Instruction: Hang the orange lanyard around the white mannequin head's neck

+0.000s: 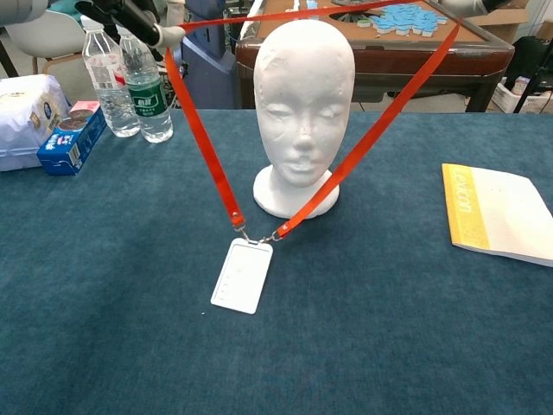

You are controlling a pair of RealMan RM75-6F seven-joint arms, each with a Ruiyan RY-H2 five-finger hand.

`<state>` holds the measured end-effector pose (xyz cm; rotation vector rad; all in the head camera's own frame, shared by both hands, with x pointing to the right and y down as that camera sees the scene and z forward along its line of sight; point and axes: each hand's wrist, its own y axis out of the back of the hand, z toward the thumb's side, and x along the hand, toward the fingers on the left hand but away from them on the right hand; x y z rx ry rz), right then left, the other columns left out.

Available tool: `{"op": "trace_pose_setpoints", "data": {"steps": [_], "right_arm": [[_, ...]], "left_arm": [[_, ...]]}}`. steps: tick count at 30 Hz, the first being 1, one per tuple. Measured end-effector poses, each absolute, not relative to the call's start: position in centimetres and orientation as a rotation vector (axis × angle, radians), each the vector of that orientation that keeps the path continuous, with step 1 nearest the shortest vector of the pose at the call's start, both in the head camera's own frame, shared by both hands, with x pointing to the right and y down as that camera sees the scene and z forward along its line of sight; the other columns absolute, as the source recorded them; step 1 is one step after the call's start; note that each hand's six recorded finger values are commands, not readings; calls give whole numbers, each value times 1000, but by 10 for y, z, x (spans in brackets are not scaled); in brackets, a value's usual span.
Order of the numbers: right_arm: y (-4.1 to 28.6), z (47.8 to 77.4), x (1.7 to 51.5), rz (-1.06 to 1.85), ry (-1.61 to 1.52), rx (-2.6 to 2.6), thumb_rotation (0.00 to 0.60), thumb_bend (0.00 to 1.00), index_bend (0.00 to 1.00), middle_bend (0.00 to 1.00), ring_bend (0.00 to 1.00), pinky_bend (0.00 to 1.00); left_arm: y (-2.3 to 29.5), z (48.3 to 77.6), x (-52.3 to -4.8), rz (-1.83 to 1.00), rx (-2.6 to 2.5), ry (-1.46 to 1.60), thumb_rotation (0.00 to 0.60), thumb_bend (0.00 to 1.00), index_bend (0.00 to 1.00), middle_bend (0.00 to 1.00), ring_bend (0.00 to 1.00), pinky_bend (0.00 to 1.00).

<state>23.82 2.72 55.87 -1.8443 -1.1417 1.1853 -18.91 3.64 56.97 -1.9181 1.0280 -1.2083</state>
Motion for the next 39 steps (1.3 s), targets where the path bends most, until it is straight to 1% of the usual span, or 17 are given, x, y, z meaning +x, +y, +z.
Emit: {"op": "trace_pose_setpoints", "data": {"steps": [14,21,30,39], "right_arm": [[-1,574,215,1245,-1159,-1821,600,413,645,1000,1000,1000],[-16,576,206,1247,-1208,-1796,600,414,645,1000,1000,1000],[-36,579,195,1283,-1258,-1746,600,413,645,1000,1000,1000],[-54,590,190,1359,-1263,-1678,600,414,645,1000,1000,1000]], "left_arm": [[-4,583,-175,-1234,-1860,1025,600,425,629,975,967,985],[-22,590,-167,-1249,-1836,1034,600,425,630,975,967,985],[-40,601,-157,-1275,-1816,1035,600,425,630,975,967,985],[-56,618,-162,-1345,-1786,1023,600,425,630,975,967,985]]}}
